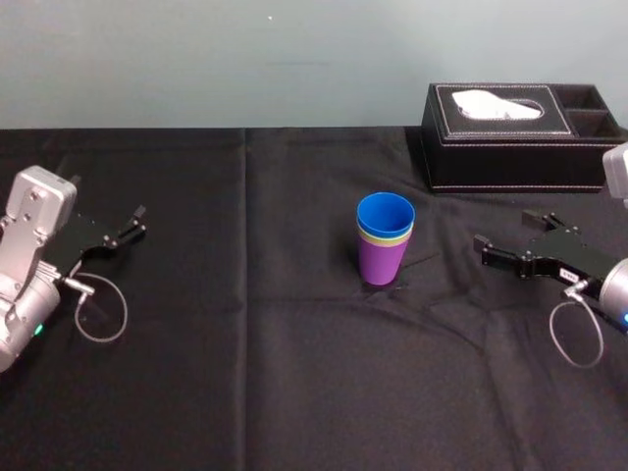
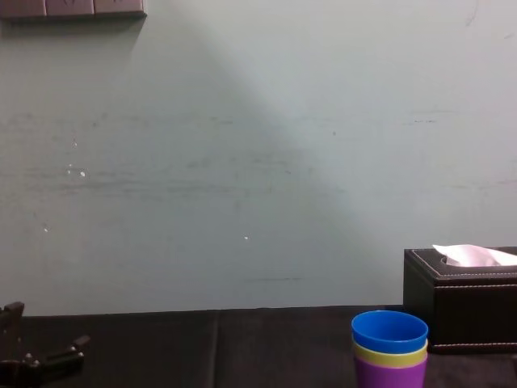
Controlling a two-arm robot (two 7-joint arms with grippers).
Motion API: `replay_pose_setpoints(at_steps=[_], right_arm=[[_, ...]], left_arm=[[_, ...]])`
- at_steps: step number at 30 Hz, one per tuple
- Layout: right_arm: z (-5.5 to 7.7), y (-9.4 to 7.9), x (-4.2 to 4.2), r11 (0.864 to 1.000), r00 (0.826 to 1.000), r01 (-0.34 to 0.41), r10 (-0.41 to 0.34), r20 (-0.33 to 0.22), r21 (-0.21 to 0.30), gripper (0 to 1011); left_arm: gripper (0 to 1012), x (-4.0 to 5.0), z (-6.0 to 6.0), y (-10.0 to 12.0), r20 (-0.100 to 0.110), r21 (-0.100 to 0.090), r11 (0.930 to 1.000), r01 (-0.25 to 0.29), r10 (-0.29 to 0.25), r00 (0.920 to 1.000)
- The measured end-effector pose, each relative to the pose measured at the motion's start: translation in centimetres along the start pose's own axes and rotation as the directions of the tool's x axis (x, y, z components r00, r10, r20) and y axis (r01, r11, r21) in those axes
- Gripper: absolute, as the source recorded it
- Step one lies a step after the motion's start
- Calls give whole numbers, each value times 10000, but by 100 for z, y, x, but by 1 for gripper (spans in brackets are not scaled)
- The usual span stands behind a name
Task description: Stack the three plastic cups sequentially using one hand.
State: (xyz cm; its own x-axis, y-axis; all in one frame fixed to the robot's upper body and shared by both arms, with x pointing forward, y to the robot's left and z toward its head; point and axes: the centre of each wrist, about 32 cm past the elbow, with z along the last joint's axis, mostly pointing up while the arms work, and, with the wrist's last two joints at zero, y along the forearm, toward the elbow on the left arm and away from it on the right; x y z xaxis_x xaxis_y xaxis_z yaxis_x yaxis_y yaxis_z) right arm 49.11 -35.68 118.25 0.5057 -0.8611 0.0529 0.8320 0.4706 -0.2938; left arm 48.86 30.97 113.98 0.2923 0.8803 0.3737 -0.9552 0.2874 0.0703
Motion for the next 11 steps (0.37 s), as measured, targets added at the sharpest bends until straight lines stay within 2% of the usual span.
replay_pose_setpoints(at_steps=[11], right_arm=[[15,-3,-9,10000,10000,-50,50,35,28,1000]], left_arm=[[1011,0,0,0,0,0,10000,0,0,10000]])
